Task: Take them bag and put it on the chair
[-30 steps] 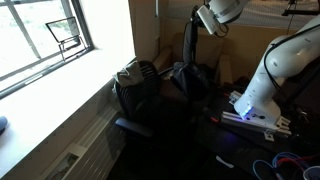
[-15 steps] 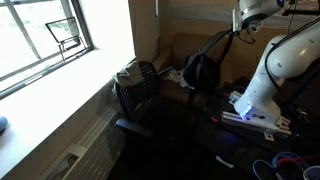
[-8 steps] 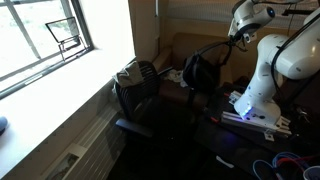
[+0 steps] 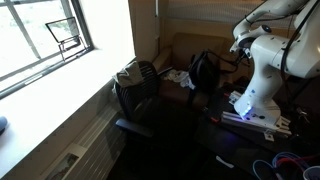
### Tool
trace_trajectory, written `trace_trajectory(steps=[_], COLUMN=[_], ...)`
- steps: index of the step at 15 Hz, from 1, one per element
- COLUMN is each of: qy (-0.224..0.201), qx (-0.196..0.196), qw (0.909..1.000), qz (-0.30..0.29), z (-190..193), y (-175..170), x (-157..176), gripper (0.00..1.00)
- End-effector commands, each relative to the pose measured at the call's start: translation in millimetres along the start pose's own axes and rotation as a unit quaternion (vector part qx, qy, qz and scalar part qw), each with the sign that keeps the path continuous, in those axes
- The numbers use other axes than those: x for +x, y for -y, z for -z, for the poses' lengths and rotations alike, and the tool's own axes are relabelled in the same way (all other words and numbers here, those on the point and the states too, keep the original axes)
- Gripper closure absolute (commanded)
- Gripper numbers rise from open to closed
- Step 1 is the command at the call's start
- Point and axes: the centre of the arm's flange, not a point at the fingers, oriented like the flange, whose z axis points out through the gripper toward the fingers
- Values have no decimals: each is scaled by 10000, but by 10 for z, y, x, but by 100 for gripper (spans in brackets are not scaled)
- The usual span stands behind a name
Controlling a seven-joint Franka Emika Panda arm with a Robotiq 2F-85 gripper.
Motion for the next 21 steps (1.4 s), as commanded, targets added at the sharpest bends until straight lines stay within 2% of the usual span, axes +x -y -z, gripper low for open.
trace_trajectory(steps=[1, 3, 4, 7, 8, 9, 11, 14, 15, 16, 17, 18, 19, 20, 21], qy=[-642, -974, -633, -877, -884, -984, -1308, -1378, -1388, -1416, -1470, -1541, -1602, -1349, -1336], qx=[-716, -1100, -765, -1047, -1041, -771, -253, 395, 660, 923, 1185, 1427, 1680, 1262, 1391], qw=[9953, 9890, 9949, 9903, 9903, 9914, 9906, 9896, 9881, 9856, 9820, 9776, 9726, 9828, 9812], qz=[63, 162, 148, 245, 244, 388, 324, 82, 6, -5, -52, -115, -141, -87, -114], z=[-826, -1030, -451, -710, -712, -614, -417, 145, 363, 468, 652, 700, 828, 902, 1021], y=[-144, -349, -521, -715, -706, -725, -579, -150, 5, 112, 227, 319, 346, 455, 520], x=[44, 25, 278, 360, 368, 212, 145, 117, 161, 165, 220, 208, 228, 253, 277], gripper=[98, 98, 91, 91, 66, 66, 54, 32, 36, 68, 63, 65, 39, 25, 48])
